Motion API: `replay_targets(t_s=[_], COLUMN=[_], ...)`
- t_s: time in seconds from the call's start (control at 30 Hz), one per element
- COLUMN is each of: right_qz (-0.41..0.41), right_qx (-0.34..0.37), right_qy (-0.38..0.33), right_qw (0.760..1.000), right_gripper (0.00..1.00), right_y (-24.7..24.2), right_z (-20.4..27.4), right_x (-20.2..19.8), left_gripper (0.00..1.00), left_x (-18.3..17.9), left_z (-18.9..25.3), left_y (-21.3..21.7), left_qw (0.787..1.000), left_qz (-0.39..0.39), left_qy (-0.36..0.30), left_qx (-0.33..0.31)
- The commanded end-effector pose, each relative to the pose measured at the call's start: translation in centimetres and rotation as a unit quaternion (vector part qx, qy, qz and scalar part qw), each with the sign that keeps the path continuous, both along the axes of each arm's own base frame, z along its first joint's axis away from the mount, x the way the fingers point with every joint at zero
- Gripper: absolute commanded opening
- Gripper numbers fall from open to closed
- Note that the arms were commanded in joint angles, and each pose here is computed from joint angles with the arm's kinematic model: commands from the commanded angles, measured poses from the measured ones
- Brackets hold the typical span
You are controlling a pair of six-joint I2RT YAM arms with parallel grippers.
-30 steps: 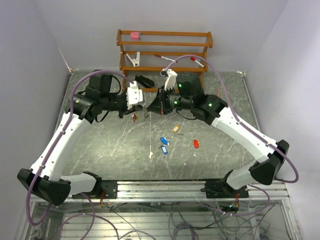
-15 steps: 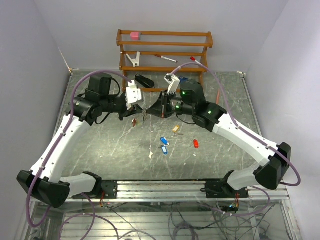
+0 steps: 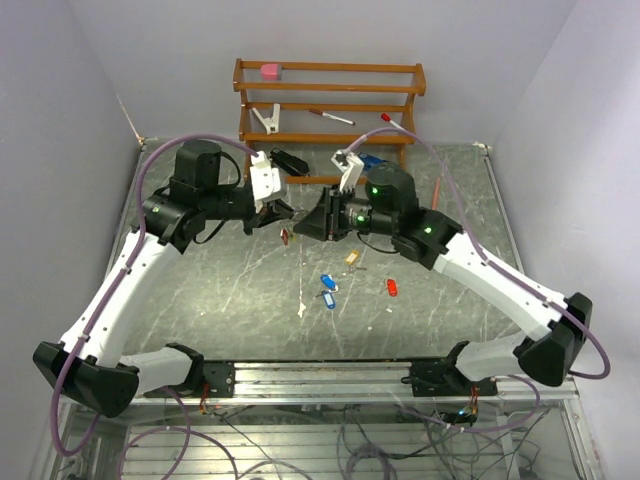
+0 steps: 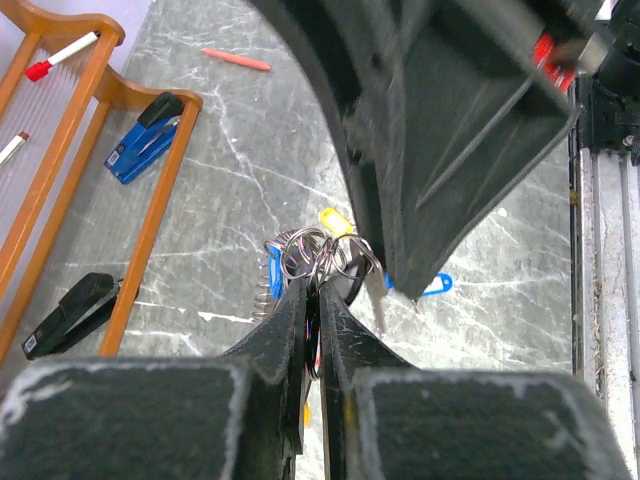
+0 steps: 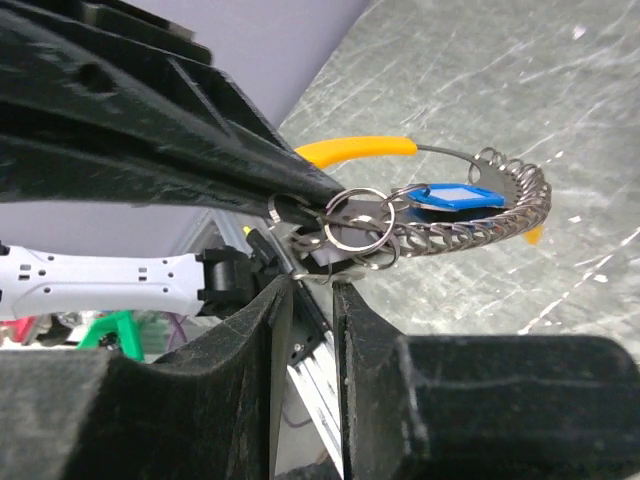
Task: Put the keys on the keyring
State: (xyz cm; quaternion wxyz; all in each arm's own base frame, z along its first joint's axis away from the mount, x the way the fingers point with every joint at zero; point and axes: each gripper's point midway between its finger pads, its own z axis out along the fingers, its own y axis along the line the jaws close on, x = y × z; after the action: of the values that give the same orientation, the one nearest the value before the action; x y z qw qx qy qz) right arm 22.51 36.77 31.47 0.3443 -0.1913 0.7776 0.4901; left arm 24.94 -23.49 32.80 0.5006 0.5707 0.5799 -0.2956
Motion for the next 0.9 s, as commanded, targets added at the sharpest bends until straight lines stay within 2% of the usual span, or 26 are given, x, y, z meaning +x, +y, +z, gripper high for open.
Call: replay_targets(t_s=[0.0,0.13,0.27,0.47,0.87], right_qz=[-0.019,-0.037,-0.045,-0.011,0.027], right_qx=[-0.009,-0.041,-0.036,-0.042,-0.055], right_qy=[-0.086,-0.111,-0.140,-0.153,-0.203], right_qw=[0.996,0.992,0.988,0.987,0.977], right_gripper=[0.24,0.24,0.24,0.15,0.16], right_y=[-2.8,-4.8,-5.5,-3.9,-2.3], right_z=[4.7,5.6,7.1,6.2,5.8], right_x=[-0.5,-0.6,-0.5,-0.2,-0.1], left_gripper=[0.07,0.07,0.07,0.07,0.07], left_x=[-0.6,-0.7,-0.8,-1.2,-2.6], left_z=[1.9,2.0,2.3,2.6,2.1], left_y=[-0.7,-0.9,-1.0,-1.2,-1.9], left_qw=[0.999,0.999,0.999,0.998,0.994], left_qz=[-0.023,-0.027,-0.033,-0.042,-0.085], left_qy=[-0.025,-0.020,-0.016,-0.005,0.041], left_qx=[-0.028,-0.035,-0.038,-0.044,-0.051])
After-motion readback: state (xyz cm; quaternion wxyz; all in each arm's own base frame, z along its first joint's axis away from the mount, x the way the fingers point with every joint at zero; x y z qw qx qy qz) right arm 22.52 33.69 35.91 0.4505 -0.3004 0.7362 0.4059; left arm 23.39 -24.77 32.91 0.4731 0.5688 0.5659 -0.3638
